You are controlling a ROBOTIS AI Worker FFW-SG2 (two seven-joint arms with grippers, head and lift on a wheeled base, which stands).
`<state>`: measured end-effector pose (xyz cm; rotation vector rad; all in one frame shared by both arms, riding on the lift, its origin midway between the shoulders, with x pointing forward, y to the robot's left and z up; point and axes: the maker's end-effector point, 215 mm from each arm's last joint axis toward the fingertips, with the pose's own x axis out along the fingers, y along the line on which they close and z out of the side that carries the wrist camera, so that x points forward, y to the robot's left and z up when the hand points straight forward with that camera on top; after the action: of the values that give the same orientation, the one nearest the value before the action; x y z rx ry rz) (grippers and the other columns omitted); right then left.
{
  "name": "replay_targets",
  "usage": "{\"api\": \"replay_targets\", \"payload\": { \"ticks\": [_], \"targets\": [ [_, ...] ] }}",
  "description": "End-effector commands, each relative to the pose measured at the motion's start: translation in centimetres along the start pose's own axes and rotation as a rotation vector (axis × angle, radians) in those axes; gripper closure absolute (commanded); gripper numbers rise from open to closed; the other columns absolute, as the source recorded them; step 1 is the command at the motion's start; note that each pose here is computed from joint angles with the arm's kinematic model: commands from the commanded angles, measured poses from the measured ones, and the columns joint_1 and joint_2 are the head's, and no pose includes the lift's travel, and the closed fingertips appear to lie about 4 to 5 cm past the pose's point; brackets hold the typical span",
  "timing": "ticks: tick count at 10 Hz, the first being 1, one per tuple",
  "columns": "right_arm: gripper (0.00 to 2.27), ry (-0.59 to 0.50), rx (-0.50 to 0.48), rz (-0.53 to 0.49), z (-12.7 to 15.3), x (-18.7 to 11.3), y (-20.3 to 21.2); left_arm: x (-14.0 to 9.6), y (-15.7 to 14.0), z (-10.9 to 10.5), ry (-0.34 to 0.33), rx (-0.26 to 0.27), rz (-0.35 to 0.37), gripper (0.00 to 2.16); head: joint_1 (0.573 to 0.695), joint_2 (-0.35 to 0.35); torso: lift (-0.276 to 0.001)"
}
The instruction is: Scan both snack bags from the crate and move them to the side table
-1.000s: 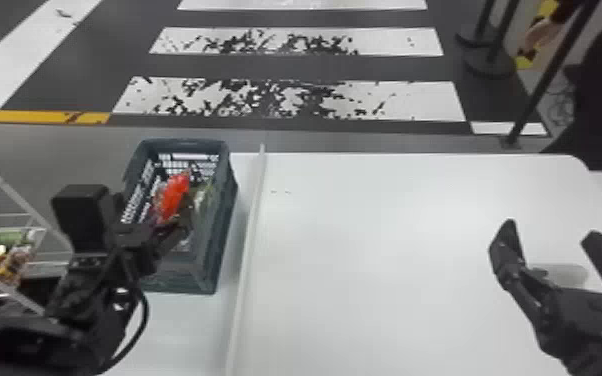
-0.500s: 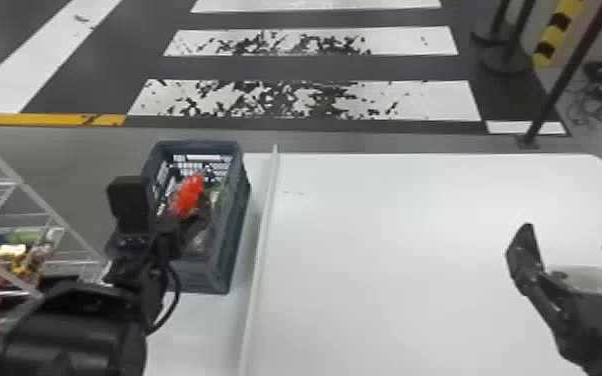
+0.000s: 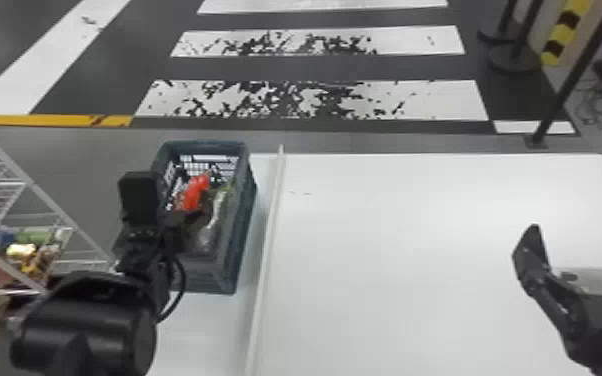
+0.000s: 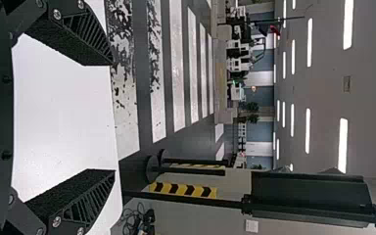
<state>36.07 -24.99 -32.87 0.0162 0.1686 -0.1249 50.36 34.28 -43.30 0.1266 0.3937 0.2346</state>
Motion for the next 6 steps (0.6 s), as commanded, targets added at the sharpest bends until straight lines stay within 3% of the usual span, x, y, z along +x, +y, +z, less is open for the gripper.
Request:
{"api": "replay_targets", "payload": {
  "ticks": [1,6],
  "targets": [
    [0.15,0.002,-0.003,0.001,-0.1,0.1,0.0,0.3,0.4,-0.5,0.010,0.016,0.010,0.09,0.695,0.120,-0.029],
    [0.15,0.004,-0.002,0.001,-0.3,0.2,0.0,1.7,0.9,-2.9,0.060,0.035,0.016,0.14,0.695,0.135,-0.029]
  ]
}}
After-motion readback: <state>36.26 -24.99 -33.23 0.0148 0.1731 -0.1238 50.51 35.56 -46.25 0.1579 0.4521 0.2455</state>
